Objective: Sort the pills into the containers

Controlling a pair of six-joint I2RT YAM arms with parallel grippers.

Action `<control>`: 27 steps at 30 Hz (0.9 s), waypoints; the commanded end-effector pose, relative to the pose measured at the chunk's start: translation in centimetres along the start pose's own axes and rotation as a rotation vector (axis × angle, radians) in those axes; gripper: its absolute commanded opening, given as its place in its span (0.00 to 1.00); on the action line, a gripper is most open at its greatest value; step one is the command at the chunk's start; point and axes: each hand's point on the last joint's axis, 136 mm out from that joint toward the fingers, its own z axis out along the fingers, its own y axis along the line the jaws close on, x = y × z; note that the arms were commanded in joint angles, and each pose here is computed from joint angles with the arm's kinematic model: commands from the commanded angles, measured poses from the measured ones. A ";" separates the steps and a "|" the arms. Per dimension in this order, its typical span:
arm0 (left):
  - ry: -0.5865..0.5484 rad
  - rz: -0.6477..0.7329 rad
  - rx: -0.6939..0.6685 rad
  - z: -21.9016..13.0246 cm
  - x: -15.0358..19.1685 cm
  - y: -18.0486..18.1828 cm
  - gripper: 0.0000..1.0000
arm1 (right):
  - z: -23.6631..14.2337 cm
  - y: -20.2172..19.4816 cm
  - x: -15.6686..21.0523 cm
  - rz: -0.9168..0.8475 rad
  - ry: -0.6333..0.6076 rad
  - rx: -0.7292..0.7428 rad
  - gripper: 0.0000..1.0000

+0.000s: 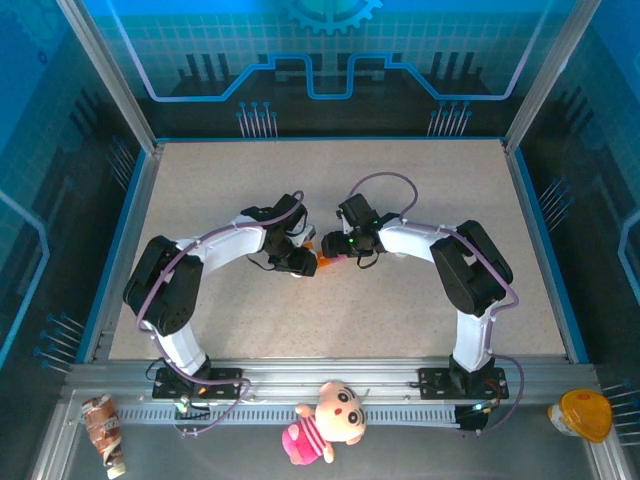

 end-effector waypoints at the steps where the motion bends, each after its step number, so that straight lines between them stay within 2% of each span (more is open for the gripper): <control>1: -0.016 0.026 0.010 -1.3 -0.3 -0.4 0.00 | 1.3 -0.7 2.4 0.002 0.067 0.036 0.73; 27: 0.071 0.013 -0.034 0.3 0.1 0.7 0.00 | 1.5 -0.7 2.5 0.004 0.072 0.034 0.73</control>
